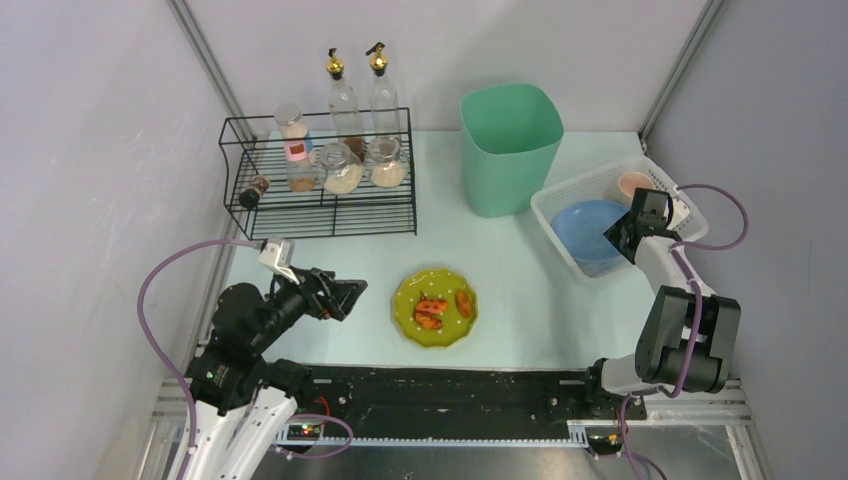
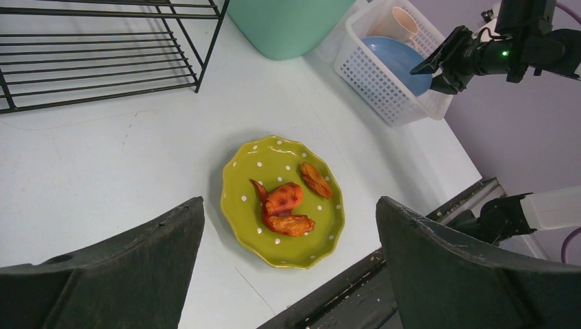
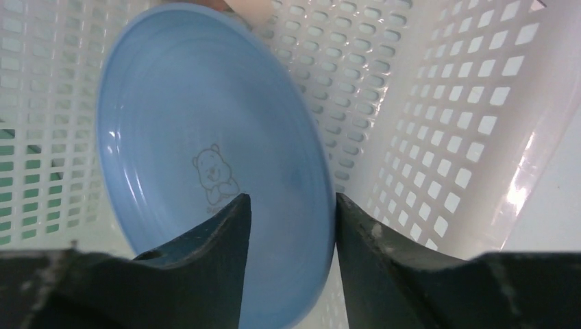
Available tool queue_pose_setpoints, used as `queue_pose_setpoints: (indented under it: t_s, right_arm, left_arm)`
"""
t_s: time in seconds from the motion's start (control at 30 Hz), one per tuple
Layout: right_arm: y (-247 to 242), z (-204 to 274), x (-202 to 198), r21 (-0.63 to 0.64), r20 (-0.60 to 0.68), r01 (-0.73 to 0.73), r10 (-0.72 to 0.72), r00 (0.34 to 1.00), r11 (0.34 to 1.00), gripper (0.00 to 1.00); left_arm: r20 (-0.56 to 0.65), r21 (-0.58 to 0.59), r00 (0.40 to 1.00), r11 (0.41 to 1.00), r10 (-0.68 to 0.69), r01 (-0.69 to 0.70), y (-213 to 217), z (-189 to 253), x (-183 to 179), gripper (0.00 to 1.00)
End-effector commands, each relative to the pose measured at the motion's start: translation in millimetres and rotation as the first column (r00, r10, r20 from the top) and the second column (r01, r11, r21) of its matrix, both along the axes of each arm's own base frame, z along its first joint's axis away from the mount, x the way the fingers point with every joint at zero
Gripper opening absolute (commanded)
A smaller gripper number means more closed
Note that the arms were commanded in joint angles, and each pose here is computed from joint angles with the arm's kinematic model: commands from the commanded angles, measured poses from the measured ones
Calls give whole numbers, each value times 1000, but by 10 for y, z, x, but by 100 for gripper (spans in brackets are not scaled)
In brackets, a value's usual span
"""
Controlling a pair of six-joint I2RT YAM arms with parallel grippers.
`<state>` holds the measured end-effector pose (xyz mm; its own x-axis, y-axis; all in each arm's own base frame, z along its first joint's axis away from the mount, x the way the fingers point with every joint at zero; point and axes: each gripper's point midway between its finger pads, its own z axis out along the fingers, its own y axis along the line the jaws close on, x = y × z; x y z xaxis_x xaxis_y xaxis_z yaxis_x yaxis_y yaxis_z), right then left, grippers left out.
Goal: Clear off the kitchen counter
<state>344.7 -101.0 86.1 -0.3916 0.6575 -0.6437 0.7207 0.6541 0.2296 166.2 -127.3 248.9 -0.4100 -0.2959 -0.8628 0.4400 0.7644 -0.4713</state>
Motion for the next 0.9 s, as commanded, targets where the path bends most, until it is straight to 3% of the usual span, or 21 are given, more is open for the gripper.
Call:
queue_pose_setpoints:
  t_s: [0.0, 0.47, 0.87]
  right_arm:
    - [82, -10, -45, 43, -20, -37, 38, 999, 998, 53]
    - [131, 323, -232, -135, -127, -117, 100, 987, 984, 56]
    - [406, 1069, -381, -186, 49, -164, 176, 983, 969, 56]
  left_arm:
    - [16, -5, 1000, 1000, -17, 17, -24, 31, -14, 98]
    - [30, -9, 999, 1000, -17, 17, -17, 51, -34, 98]
    - [33, -12, 999, 1000, -16, 16, -15, 61, -40, 98]
